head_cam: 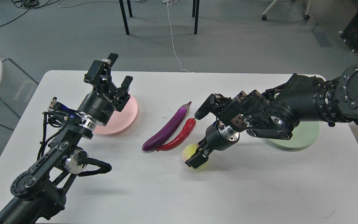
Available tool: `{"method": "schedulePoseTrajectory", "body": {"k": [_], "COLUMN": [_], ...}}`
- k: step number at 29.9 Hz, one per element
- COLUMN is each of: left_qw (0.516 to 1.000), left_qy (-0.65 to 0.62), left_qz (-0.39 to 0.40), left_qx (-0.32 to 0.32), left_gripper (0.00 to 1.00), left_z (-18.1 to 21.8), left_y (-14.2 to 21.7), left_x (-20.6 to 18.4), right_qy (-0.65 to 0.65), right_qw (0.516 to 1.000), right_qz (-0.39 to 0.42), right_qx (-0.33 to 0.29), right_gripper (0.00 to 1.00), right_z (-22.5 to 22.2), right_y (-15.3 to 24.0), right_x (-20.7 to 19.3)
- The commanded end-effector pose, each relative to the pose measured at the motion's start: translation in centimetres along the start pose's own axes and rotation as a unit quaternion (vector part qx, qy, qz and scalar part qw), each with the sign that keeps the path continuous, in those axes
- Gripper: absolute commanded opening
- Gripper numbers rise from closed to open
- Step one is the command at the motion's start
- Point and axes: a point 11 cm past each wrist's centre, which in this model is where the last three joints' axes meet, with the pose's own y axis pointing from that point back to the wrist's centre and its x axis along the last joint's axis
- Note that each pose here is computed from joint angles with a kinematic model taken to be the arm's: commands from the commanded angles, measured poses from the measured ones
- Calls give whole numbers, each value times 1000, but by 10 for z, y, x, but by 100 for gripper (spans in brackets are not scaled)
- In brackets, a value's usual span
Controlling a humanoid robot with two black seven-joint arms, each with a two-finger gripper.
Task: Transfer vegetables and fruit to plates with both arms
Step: 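Move the right gripper to the yellow-green peach and grasp it, then carry the peach onto the green plate and open the right gripper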
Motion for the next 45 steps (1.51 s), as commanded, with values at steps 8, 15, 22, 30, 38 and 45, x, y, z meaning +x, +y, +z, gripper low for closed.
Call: {"method": "schedulePoseTrajectory", "body": {"k": [8,15,22,30,38,45], "left_qw": [1000,1000,1000,1000,1000,1000], "left_qy": [-2,-7,-2,3,-2,-2], "left_qz": [-1,-1,-9,-11,-9,-10], "left_qx": [1,2,-6,-7,-6,-5], "left_gripper": [98,98,98,98,98,98], "left_z": [1,2,6,5,6,6], "left_y": [0,1,-1,-2,-1,-1], "left_x": [1,3,-4,-8,-4,-5], "right_qy": [2,-3,-20,-67,-80,-73], "right_qw": [1000,995,985,976,973,971], "right_qz": [10,79,77,37,27,39], "right_qx": [-5,-56,-154,-202,-214,-225], "right_gripper": [47,49,51,51,60,94], "right_z": [2,31,98,139,158,166], "right_y": [10,85,168,180,159,157], "right_x": [8,39,-26,-101,-137,-145]}}
